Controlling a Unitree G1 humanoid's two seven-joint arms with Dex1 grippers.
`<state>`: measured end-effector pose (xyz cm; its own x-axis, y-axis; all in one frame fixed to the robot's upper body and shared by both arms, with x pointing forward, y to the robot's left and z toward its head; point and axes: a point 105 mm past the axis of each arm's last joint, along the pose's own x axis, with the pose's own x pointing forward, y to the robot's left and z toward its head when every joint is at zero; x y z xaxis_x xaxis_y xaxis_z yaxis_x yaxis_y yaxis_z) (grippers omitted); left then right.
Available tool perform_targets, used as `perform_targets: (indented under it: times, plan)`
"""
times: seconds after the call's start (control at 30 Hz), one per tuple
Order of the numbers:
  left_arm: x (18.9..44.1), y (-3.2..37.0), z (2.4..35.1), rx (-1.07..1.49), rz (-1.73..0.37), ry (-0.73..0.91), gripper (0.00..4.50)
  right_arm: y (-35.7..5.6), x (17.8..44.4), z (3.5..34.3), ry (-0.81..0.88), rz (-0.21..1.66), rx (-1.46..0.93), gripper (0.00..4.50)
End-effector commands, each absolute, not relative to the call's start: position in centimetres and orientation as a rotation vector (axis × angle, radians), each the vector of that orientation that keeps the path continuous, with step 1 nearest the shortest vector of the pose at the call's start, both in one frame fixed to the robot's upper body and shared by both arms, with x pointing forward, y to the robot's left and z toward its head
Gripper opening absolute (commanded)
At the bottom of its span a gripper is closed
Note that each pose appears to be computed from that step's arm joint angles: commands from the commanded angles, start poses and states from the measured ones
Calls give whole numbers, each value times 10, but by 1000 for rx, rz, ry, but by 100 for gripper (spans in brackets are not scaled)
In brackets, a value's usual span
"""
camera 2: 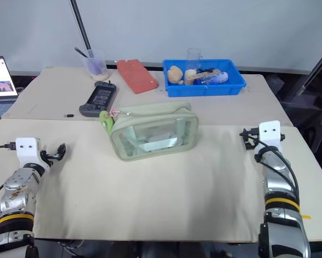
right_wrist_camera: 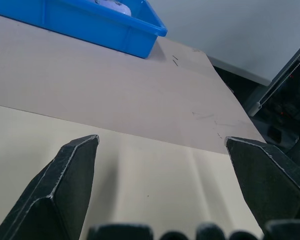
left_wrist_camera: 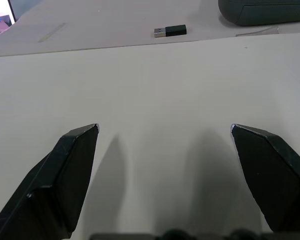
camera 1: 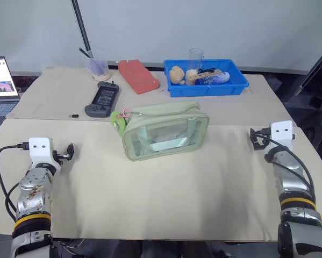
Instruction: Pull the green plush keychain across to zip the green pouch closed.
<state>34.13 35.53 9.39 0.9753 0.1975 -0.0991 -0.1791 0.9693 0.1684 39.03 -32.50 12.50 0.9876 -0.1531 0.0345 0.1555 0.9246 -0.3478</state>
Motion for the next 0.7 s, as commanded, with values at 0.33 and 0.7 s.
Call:
perform_targets:
  times: [0.33, 0.7]
  plan:
    - [337, 349, 171, 201, 3, -57, 450, -324, 394, 197, -156, -46, -429, 447]
    - [319, 190, 300, 442, -778, -168, 450, -223, 354, 282, -164, 705, -394, 447]
